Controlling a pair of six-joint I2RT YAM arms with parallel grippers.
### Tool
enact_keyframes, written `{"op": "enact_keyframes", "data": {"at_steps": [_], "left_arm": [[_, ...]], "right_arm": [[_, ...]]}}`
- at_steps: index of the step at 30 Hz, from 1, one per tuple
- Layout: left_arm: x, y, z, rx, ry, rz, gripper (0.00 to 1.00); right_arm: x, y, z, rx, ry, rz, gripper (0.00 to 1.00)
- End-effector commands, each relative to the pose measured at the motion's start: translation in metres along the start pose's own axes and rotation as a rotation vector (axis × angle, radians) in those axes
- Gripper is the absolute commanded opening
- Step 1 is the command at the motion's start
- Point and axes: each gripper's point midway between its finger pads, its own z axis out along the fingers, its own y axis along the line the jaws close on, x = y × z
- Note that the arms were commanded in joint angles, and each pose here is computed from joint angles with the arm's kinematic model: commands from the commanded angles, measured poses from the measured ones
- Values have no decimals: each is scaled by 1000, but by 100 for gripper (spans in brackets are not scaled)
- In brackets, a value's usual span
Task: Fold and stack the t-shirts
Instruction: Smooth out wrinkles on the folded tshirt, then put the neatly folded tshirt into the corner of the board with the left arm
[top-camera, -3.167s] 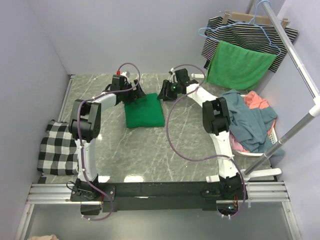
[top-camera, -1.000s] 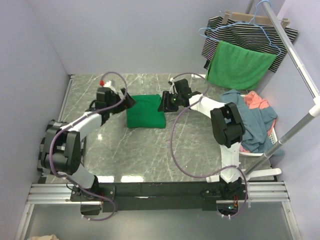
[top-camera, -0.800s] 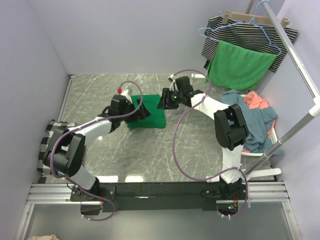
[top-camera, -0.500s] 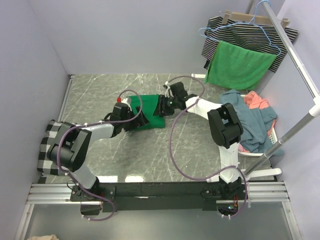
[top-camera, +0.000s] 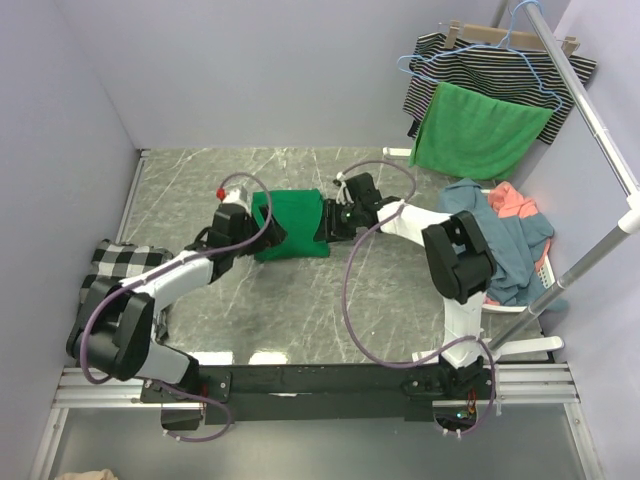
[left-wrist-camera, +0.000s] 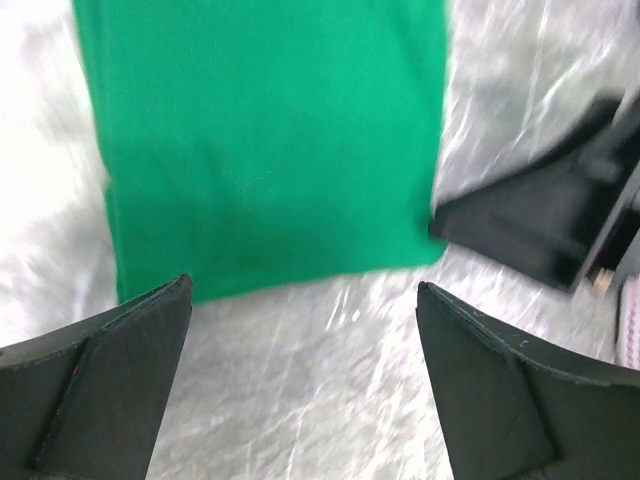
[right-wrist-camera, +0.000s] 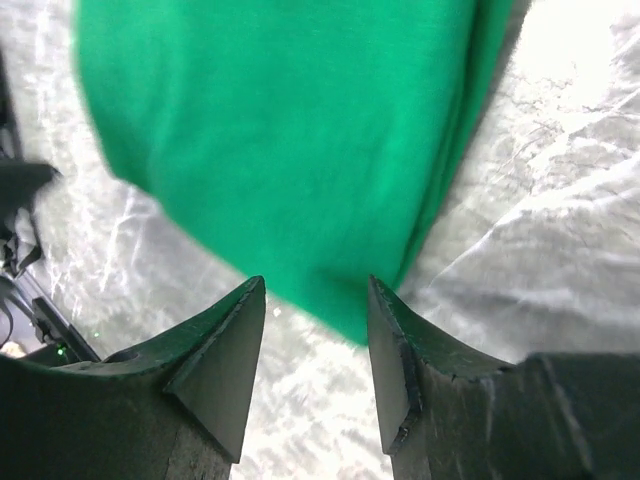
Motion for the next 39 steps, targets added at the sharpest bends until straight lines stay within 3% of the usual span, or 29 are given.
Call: {"op": "enact_keyframes", "data": {"at_steps": [1,6,12,23,31,34,35,37,39], "left_arm": [[-60,-3,-9,-94,-138,56,99],[-83,43,7,-153,-114,-32,99],[-84,74,37,-178,-33,-10,99],[-30,54,69,75,146,-77,99],[16,28,95,304,303,-175,86],[20,24,109,311,322,-181,65],[16,20,114,321,324,-185,44],[7,19,120,317,320,-181,16],[-13,17,129,291,303,-148,1]], "right_arm": [[-41,29,-43,-17,-154,-116,53],[-50,26,-60,25,-179,-141,53],[-53,7,-73,63,-198,-121,53],[-52,-34,-85,113,-214,-45,53],[-51,-49,-79,127,-196,1,52],[-50,-51,-77,128,-185,8,52],[-49,-52,-75,128,-181,7,52],[-48,-53,-74,126,-174,11,52],[-46,-53,-72,120,-167,13,52]]}}
